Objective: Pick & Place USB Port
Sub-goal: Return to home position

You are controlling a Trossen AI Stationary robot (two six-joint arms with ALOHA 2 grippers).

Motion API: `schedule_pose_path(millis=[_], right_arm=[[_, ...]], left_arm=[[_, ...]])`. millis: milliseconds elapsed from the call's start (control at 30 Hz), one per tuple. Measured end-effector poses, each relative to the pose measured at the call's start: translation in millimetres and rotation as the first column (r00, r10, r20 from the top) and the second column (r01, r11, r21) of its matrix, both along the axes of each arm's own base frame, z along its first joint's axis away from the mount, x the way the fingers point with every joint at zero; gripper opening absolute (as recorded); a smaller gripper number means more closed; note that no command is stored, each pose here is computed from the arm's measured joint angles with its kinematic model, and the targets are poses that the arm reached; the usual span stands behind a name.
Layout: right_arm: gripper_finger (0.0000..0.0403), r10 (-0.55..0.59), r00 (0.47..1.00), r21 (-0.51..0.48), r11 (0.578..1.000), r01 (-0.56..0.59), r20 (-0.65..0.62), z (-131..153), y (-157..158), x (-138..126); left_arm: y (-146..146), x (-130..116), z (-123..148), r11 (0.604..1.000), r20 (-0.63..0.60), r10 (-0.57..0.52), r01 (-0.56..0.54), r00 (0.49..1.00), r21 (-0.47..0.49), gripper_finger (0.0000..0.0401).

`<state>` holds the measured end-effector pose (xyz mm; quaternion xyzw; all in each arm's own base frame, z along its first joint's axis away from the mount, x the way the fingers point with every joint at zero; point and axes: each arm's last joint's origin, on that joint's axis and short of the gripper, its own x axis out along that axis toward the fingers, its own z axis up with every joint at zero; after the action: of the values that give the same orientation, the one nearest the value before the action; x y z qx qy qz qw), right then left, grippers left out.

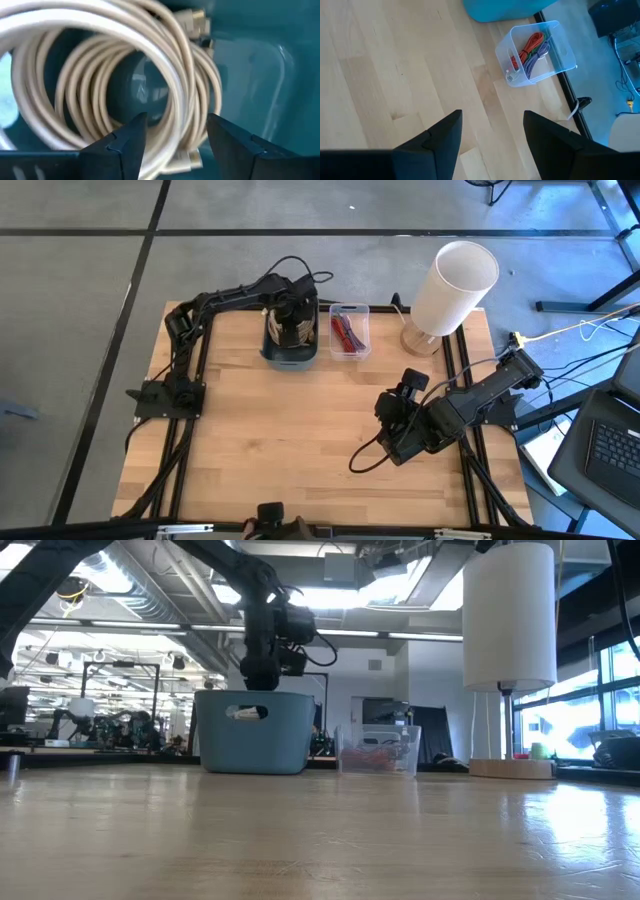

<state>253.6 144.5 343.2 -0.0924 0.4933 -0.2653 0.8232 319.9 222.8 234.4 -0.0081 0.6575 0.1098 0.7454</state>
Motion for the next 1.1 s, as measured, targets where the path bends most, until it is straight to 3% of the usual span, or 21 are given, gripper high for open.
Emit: schedule_pose_path(millis=[300,633,767,933,1100], right_arm=[[0.0216,0.002,1.000,0.000,1.000,-0.002,-0.002,0.0,0.0,0.0],[0.0216,0.010,1.000,0.018,1.000,-0.009,-0.014,-0.4,2.2,-1.3],[0.0216,0.025,1.000,0.018,1.000,-0.025,-0.014,-0.4,6.0,-3.5],[0.0216,0.052,0.999,0.018,0.998,-0.052,-0.014,-0.3,12.7,-7.7],[0.0216,0.070,0.998,0.018,0.997,-0.070,-0.006,-0.2,19.1,-11.9]], left_arm=[[-2.1,-2.8,46.6,0.999,-0.031,0.039,-0.038,0.999,0.009,0.0197],[-20.1,-12.1,152.1,0.993,0.135,0.048,-0.061,0.990,0.099,0.0196],[-43.5,-29.6,199.9,0.991,0.319,0.007,-0.048,0.948,0.122,0.0196],[-92.4,-63.8,244.4,0.995,0.493,-0.046,-0.004,0.869,0.101,0.0196],[-152.8,-93.5,270.6,0.989,0.618,-0.137,0.145,0.774,0.038,0.0196]])
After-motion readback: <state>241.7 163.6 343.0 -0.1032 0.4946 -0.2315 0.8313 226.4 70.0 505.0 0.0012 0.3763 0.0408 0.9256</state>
